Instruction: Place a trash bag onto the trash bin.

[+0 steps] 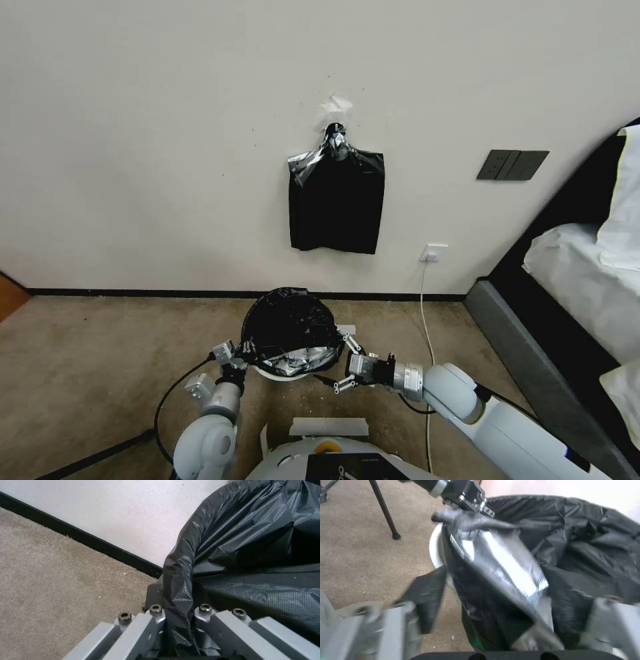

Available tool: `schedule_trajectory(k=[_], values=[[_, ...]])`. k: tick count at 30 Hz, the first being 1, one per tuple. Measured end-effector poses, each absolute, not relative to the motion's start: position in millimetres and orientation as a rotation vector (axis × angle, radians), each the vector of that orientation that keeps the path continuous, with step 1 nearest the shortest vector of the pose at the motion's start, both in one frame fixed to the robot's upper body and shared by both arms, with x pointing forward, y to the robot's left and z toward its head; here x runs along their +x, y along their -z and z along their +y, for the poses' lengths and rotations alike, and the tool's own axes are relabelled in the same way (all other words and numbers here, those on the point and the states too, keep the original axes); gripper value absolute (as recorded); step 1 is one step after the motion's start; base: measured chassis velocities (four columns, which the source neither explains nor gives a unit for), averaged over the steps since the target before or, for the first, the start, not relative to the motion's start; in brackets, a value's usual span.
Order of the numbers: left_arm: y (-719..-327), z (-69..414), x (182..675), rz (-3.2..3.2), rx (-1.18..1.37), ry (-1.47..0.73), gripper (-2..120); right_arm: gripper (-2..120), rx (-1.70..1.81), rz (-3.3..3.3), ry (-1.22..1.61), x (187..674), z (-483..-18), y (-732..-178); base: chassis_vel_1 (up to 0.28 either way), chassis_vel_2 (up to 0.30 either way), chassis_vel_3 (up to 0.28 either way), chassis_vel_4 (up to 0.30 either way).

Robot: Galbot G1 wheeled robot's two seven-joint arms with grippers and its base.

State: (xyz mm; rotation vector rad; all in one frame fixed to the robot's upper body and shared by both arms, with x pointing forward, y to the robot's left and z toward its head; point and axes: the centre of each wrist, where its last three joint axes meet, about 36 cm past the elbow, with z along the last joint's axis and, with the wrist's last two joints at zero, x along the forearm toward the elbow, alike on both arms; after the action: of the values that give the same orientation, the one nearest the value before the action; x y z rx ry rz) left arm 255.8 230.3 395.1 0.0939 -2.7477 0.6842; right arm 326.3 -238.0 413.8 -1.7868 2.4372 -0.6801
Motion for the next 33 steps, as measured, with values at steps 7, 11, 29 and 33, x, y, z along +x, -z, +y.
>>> schedule_trajectory(k=[7, 11, 29, 33], values=[[-394, 230, 255, -2.742, 0.094, -0.689, 2, 40, -1.779, 2.446, 0.67, 325, -236, -412, 0.0, 0.0, 0.0, 0.0], [-394, 229, 255, -2.741, 0.092, -0.69, 2, 22, -1.774, 2.451, 0.656, 323, -234, -412, 0.0, 0.0, 0.0, 0.0], [-403, 228, 256, -2.68, 0.14, -0.745, 2, 0, -1.92, 2.417, 0.508, 292, -215, -401, 0.0, 0.0, 0.0, 0.0], [-414, 229, 259, -2.614, 0.154, -0.835, 2, 0, -1.972, 2.417, 0.498, 283, -214, -384, 0.0, 0.0, 0.0, 0.0]])
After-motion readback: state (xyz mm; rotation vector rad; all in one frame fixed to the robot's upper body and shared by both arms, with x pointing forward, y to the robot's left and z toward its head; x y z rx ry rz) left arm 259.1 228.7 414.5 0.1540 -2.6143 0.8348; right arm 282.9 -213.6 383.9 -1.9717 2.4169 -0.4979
